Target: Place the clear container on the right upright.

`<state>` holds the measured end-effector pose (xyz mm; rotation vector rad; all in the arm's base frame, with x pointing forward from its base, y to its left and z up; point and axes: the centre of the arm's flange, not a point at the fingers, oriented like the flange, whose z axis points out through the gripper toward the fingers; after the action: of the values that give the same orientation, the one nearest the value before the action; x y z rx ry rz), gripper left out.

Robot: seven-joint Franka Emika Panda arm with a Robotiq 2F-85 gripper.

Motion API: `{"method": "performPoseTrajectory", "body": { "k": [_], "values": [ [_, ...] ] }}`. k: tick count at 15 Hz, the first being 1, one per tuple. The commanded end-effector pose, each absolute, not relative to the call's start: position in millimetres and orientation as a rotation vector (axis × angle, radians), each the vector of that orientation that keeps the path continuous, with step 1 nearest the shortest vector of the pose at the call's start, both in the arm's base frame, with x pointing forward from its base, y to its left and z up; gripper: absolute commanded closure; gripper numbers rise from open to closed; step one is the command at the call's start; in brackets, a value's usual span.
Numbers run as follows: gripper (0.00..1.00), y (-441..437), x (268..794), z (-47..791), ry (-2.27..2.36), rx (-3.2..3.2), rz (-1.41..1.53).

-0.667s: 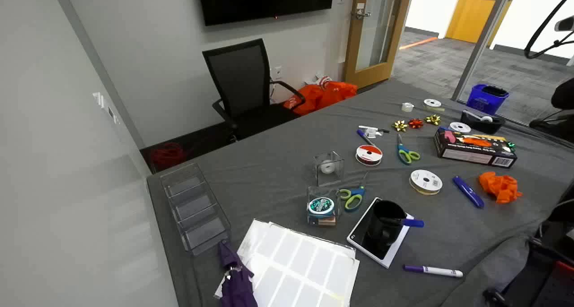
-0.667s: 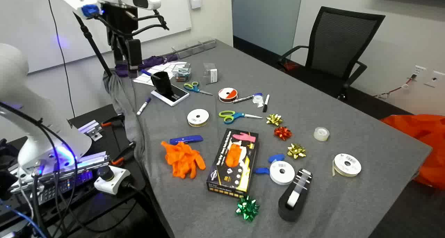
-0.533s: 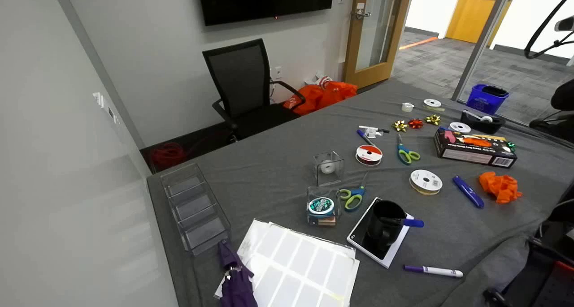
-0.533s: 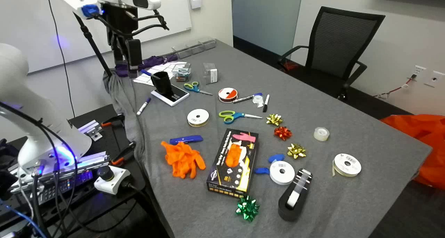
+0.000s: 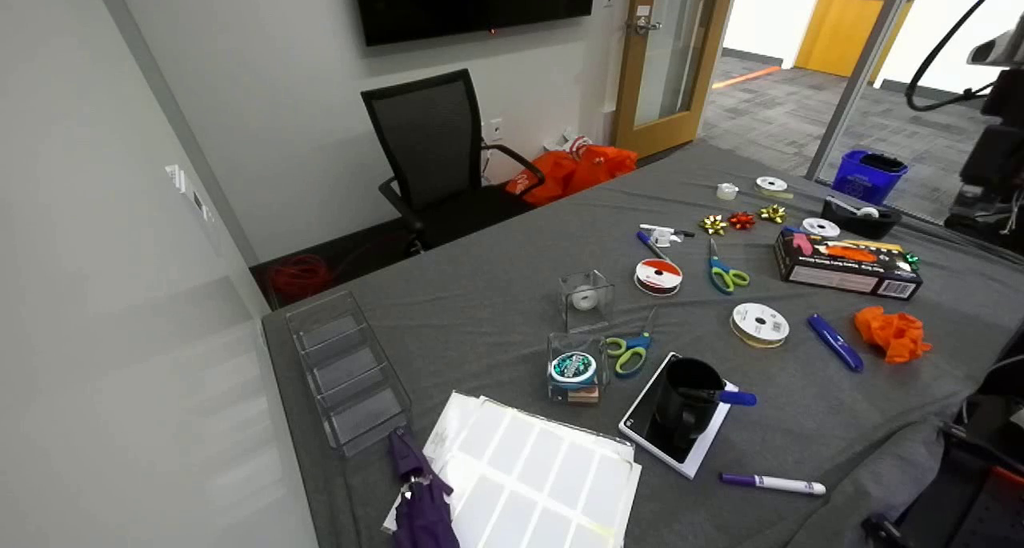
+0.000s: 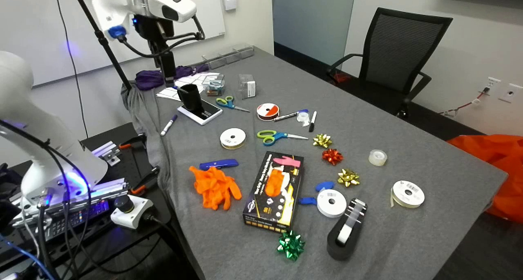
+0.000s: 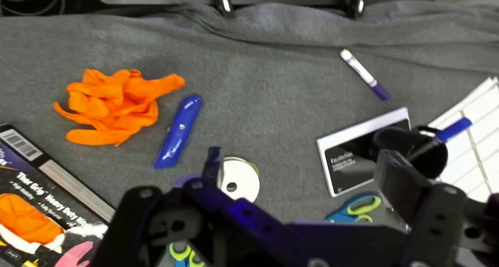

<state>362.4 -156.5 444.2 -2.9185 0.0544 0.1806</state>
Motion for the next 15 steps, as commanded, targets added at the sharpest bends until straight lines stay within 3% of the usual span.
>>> {"method": "performPoseTrajectory", "body": {
  "k": [1, 13, 15],
  "values": [
    [0.0, -129, 391, 414, 0.264, -2.808, 0.026],
    [0.0, -43, 496, 380, 1.075, -2.395, -0.457],
    [0.0, -48, 480, 385, 1.037, -2.418, -0.444]
  ]
}}
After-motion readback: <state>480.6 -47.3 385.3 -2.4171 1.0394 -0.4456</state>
